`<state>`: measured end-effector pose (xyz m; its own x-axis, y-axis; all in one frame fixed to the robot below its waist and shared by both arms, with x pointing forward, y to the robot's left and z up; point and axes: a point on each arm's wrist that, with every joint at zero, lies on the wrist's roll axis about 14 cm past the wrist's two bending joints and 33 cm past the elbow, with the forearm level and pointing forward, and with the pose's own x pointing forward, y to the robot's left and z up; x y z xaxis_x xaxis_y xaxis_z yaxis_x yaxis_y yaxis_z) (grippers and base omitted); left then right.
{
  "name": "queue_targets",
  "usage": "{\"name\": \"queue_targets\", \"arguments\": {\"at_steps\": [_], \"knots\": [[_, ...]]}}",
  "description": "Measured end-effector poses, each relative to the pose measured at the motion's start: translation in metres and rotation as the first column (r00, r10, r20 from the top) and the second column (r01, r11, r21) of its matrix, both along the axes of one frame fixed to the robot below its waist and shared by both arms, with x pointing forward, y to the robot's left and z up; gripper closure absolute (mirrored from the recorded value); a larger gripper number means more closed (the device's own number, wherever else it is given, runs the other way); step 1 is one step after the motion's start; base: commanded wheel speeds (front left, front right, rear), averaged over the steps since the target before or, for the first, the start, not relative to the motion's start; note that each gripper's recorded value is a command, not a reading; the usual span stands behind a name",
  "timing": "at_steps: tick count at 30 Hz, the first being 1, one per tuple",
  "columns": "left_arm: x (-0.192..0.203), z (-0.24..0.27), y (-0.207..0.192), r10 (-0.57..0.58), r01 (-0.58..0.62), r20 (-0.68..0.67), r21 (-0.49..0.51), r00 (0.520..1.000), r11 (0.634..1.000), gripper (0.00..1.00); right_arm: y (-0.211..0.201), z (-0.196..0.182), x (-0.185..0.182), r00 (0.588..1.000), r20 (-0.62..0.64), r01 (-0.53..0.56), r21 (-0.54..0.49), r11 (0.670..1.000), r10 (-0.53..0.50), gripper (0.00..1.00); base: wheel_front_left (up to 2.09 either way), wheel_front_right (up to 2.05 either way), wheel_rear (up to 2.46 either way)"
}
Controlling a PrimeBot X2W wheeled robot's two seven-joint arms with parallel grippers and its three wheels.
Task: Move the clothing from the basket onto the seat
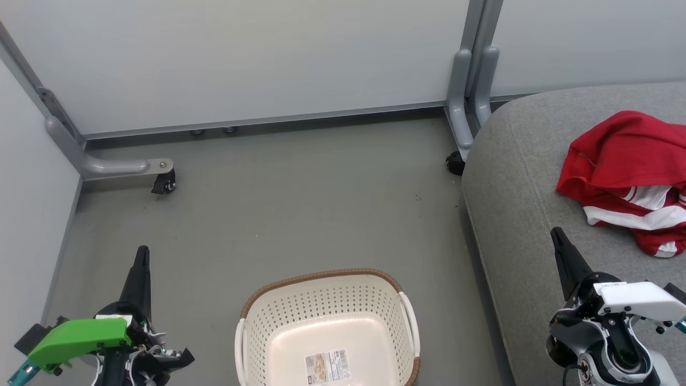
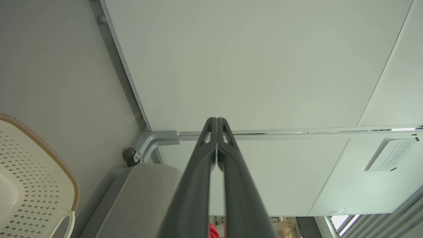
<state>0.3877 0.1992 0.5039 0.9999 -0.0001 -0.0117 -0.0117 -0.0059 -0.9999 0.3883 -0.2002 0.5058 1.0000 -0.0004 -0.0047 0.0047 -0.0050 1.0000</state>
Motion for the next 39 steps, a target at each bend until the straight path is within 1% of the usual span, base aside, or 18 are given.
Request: {"name": "queue_targets", "arguments": {"at_steps": [39], "knots": [[0.0,0.0001,0.0,0.0,0.0,0.0,0.0,1.0,1.0,1.0,-0.0001,0.0,0.0,1.0,0.0,0.001,0.001,1.0,-0.001,1.0,0.0,0.0,0.0]]}}
